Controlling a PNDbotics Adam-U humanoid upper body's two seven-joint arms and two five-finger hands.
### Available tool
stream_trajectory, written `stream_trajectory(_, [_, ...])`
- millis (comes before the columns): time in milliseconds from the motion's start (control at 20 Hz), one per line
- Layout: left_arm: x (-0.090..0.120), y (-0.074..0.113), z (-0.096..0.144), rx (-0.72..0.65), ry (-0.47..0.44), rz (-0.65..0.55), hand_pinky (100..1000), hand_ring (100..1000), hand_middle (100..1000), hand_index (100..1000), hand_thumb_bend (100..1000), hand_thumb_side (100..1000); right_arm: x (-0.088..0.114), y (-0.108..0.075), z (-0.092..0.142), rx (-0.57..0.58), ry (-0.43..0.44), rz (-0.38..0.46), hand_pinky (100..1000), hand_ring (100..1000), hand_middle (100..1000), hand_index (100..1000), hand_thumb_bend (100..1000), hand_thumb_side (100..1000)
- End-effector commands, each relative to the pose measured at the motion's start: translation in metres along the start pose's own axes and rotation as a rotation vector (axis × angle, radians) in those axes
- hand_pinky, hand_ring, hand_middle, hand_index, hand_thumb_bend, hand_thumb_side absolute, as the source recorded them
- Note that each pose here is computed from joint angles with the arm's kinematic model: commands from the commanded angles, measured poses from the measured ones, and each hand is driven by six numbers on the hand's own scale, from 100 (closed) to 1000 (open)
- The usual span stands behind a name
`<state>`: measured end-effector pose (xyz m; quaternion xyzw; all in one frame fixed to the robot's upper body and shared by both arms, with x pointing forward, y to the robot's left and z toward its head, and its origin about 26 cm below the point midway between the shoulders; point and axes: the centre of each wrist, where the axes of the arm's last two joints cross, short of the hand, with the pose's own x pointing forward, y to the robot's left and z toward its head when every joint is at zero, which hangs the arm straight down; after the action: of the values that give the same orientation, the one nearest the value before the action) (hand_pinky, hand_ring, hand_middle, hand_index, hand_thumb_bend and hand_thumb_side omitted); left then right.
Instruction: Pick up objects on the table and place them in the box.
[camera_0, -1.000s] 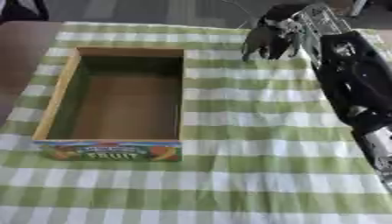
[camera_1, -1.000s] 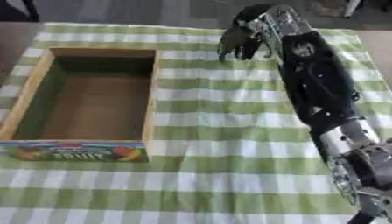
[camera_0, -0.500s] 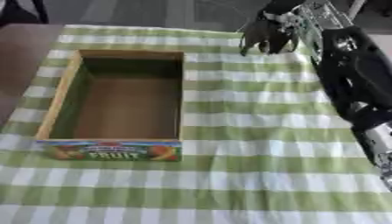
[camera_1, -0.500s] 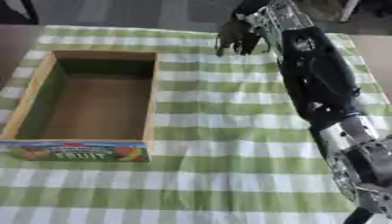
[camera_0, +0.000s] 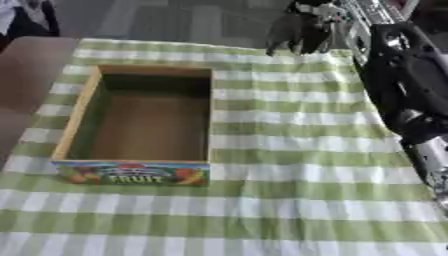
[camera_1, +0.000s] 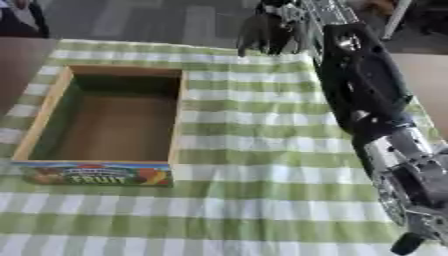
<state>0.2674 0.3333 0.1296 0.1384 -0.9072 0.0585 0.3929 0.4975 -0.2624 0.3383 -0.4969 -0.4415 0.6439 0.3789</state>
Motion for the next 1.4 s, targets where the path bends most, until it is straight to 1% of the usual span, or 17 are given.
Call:
stream_trajectory(50, [0.009,0.004,-0.009,-0.012,-0.035,-0.015,350,381,715,572,100,806,0.004,-0.030,0.009,-0.075,-0.056,0.015,896,881,591,612,100,287])
stream_trajectory(250, [0.010,0.003,-0.009,-0.016,-0.031,-0.011,351,383,714,574,100,805,0.021,-0.040,0.012,-0.105,-0.176,0.022,893,873,584,607,100,315])
stream_trajectory(500, [0.010,0.003,-0.009,-0.019,-0.026,-0.009,352,384,714,576,100,804,0.043,-0.053,0.020,-0.140,-0.337,0.025,890,865,581,607,100,325])
stream_trajectory(700, [0.010,0.003,-0.008,-0.023,-0.017,-0.008,352,385,714,576,100,804,0.064,-0.065,0.026,-0.164,-0.440,0.015,886,860,579,608,100,342])
stream_trajectory(750, [0.010,0.003,-0.008,-0.024,-0.016,-0.007,352,385,714,576,100,804,0.069,-0.068,0.027,-0.168,-0.458,0.014,885,861,581,609,100,392])
stream_trajectory(800, [0.010,0.003,-0.008,-0.025,-0.015,-0.006,353,385,714,576,100,804,0.075,-0.071,0.028,-0.171,-0.476,0.015,885,861,581,610,100,352])
stream_trajectory(1050, [0.010,0.001,-0.009,-0.033,-0.013,0.002,353,387,714,577,100,803,0.106,-0.080,0.029,-0.180,-0.551,0.008,885,859,581,612,100,355])
stream_trajectory(1200, [0.011,0.000,-0.009,-0.036,-0.012,0.007,353,387,714,577,100,803,0.123,-0.080,0.027,-0.176,-0.588,-0.002,886,857,582,614,100,358])
stream_trajectory(1400, [0.011,-0.001,-0.010,-0.038,-0.013,0.013,353,387,714,577,100,803,0.144,-0.075,0.022,-0.163,-0.631,-0.019,887,857,583,618,100,359])
